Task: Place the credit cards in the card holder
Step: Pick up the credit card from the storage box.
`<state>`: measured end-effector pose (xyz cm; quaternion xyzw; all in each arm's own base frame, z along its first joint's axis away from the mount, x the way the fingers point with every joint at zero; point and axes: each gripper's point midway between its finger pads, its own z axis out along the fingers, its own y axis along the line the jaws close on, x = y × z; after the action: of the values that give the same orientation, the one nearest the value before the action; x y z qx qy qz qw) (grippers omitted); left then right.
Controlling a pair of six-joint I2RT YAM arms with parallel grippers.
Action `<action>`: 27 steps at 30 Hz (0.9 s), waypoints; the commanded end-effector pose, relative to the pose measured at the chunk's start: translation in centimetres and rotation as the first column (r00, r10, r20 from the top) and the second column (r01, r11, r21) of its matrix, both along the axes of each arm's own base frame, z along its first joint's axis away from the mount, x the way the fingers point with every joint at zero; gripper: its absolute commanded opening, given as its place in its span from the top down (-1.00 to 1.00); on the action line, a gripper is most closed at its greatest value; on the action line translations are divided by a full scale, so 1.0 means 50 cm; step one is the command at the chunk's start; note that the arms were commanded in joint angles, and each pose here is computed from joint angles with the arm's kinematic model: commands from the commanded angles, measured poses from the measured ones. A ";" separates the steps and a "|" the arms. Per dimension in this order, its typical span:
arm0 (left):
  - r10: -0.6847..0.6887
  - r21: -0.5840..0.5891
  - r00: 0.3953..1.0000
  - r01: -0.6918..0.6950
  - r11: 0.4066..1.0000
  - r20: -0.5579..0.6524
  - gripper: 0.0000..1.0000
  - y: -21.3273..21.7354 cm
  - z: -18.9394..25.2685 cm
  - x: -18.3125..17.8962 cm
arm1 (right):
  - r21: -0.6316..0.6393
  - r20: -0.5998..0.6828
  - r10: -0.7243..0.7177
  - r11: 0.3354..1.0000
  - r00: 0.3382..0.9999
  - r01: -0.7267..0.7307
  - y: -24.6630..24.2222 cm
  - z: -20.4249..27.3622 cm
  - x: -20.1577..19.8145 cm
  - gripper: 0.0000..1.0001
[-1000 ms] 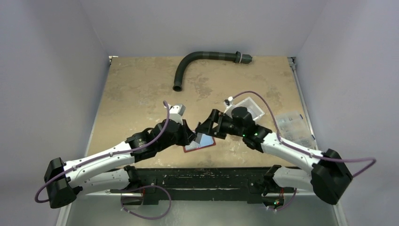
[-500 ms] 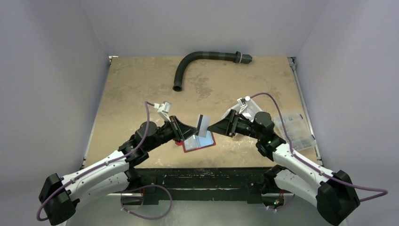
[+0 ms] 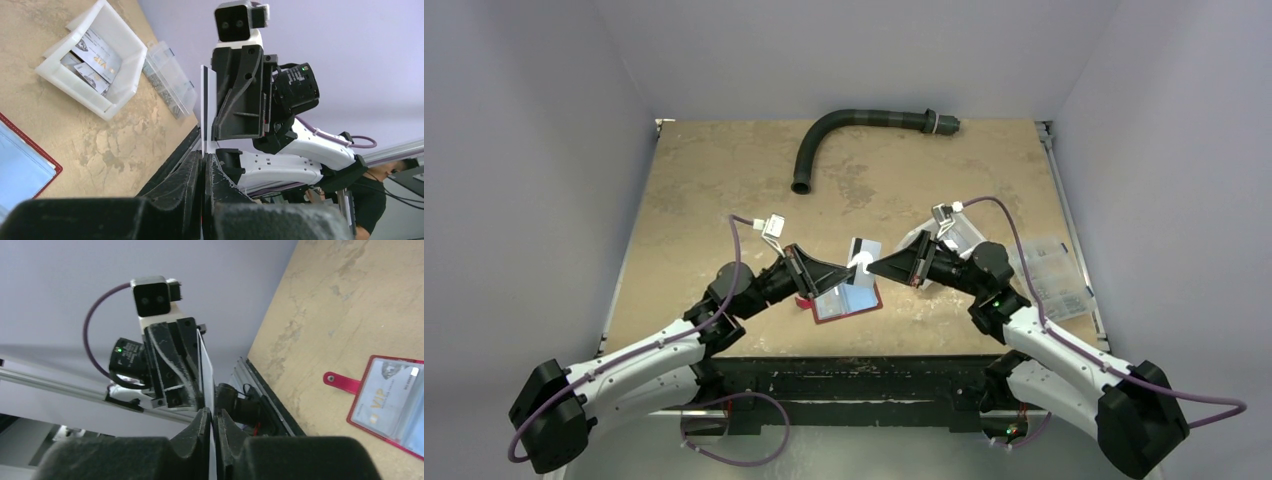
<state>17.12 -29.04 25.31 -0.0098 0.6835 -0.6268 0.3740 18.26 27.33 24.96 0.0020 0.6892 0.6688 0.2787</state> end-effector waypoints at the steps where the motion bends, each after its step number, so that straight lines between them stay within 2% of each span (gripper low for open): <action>1: -0.020 -0.023 1.000 0.020 1.000 -0.013 0.97 -0.008 0.010 0.000 | 0.078 0.089 0.021 0.997 0.996 -0.028 -0.001 0.055 -0.017 1.00; 4: -0.057 0.080 0.998 0.059 0.995 -0.024 0.04 -0.018 0.007 0.006 | 0.014 0.113 0.057 0.998 0.992 -0.059 0.007 0.036 -0.019 1.00; 5: -0.077 0.138 0.996 0.081 0.987 -0.032 -0.14 -0.019 -0.001 0.009 | -0.013 0.115 0.076 0.997 0.991 -0.075 0.009 0.028 -0.021 1.00; 7: -0.104 0.229 0.993 0.114 0.967 -0.052 -0.23 -0.014 -0.010 0.015 | -0.064 0.122 0.110 0.993 0.986 -0.103 0.013 0.015 -0.025 1.00; 9: -0.119 0.247 0.991 0.130 0.960 -0.059 -0.20 -0.006 -0.009 0.019 | -0.086 0.127 0.144 0.987 0.981 -0.133 0.017 0.013 -0.031 1.00; 15: -0.146 0.117 0.989 0.148 0.982 -0.030 0.14 0.015 0.028 0.017 | -0.094 0.141 0.181 0.981 0.973 -0.168 0.018 0.016 -0.042 1.00; 24: -0.200 0.034 0.979 0.202 0.979 -0.046 0.24 0.010 0.017 -0.004 | -0.028 0.106 0.108 0.994 0.988 -0.106 0.022 0.023 -0.015 1.00; 25: -0.204 0.038 0.978 0.206 0.978 -0.046 0.32 0.010 0.014 -0.006 | -0.014 0.101 0.111 0.994 0.989 -0.110 0.024 0.023 -0.015 1.00; 26: -0.204 0.049 0.978 0.207 0.977 -0.047 0.50 0.010 0.009 -0.005 | -0.008 0.096 0.111 0.994 0.989 -0.111 0.025 0.021 -0.014 1.00; 27: -0.190 0.078 0.980 0.194 0.978 -0.059 0.77 0.012 -0.001 -0.001 | -0.012 0.089 0.107 0.994 0.990 -0.106 0.026 0.016 -0.010 1.00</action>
<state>17.30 -28.39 23.96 0.0366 0.7315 -0.6198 0.2817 17.26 28.29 24.32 -0.0690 0.7018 0.6608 0.2571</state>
